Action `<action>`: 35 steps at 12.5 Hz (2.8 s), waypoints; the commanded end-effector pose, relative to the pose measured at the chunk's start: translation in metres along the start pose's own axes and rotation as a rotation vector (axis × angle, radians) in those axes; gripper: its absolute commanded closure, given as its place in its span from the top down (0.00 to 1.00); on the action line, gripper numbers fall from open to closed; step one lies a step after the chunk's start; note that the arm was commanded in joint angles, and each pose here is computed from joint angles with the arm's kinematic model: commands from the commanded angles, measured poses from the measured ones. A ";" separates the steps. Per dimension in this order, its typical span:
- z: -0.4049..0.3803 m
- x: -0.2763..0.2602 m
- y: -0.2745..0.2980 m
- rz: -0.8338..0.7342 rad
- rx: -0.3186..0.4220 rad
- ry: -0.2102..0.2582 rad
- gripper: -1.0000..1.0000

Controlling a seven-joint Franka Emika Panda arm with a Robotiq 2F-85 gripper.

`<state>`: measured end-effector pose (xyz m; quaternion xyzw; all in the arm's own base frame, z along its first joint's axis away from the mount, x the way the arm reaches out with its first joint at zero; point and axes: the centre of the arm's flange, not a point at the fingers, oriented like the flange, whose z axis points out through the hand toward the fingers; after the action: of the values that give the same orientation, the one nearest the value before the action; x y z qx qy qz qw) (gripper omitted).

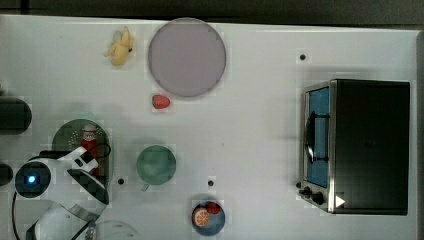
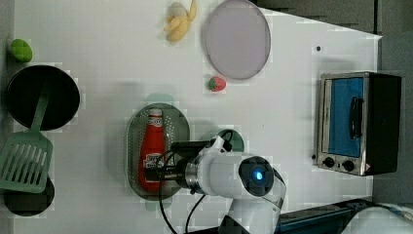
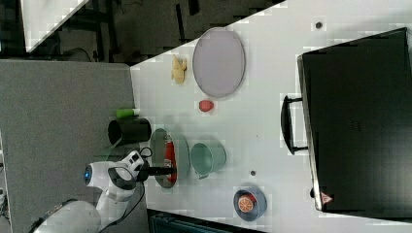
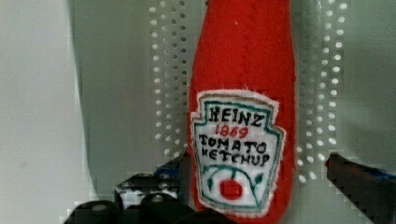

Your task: Pick ketchup from strainer and place it on the table

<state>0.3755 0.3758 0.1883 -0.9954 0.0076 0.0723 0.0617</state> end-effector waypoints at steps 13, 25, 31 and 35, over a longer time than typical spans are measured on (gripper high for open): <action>-0.055 0.020 -0.034 0.105 0.077 0.144 0.60; -0.276 0.092 0.045 0.248 0.048 0.096 0.60; -0.324 0.163 0.203 0.422 0.052 0.175 0.60; -0.324 0.177 0.305 0.568 0.037 0.174 0.60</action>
<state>0.5919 0.0257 0.4303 -0.9423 0.3291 0.0149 0.0595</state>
